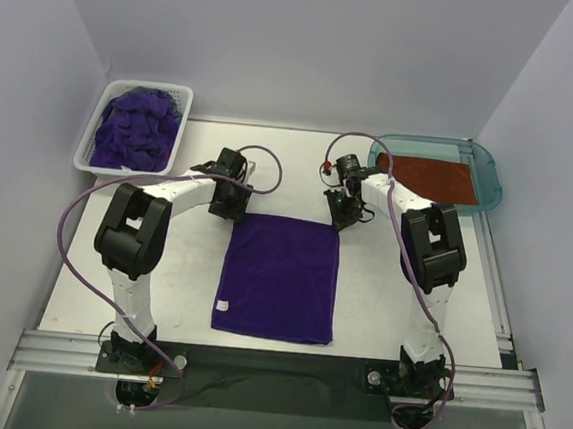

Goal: Fold and stack the towels
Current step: Fold the towel

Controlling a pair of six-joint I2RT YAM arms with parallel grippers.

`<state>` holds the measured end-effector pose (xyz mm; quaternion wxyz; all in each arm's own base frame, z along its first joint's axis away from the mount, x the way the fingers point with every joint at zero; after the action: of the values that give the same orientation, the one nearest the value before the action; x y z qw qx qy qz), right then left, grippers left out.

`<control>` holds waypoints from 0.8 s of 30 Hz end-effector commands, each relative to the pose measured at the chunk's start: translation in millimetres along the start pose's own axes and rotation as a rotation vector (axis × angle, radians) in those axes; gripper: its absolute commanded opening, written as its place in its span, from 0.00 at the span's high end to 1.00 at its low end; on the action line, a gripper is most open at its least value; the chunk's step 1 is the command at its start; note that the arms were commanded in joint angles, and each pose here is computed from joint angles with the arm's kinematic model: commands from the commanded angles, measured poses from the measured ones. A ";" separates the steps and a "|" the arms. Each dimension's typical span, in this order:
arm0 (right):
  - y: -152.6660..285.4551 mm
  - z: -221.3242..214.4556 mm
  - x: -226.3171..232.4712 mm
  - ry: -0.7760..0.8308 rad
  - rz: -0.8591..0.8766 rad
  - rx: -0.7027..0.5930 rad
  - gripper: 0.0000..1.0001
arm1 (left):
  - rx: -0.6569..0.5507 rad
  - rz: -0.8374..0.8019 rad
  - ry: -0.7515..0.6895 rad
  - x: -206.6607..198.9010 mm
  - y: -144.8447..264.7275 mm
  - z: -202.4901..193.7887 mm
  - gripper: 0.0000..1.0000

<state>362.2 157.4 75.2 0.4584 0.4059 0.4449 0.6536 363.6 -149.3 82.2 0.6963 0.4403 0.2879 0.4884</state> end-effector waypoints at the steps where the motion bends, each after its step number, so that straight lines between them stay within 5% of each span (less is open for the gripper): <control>1: -4.7 -26.8 1.6 0.011 0.007 0.131 1.00 | 0.017 0.034 -0.062 5.7 -16.8 0.7 0.43; 10: -4.8 -28.1 1.7 0.010 0.010 0.134 1.00 | 0.018 -0.026 -0.130 5.3 -15.6 2.0 0.41; 16: -4.2 -28.7 1.9 0.010 0.013 0.135 1.00 | -0.129 -0.084 -0.243 5.3 11.9 27.5 0.31; 24: -1.5 -32.2 -0.7 0.036 0.009 0.135 1.00 | -0.196 -0.122 -0.268 2.1 17.0 54.3 0.34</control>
<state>361.3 157.3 74.6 0.4513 0.4029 0.4467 0.6592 377.4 -152.1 94.1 0.7584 0.4620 0.2163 0.4057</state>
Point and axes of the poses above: each gripper's point midway between its finger pads, its own y axis back along the fingers, its own x axis along the line the jaws close on, z = x × y, the point moved 7 cm from there along y, back along the fingers, and after that the axes turned 8 degrees about -y, right-handed, at the moved point
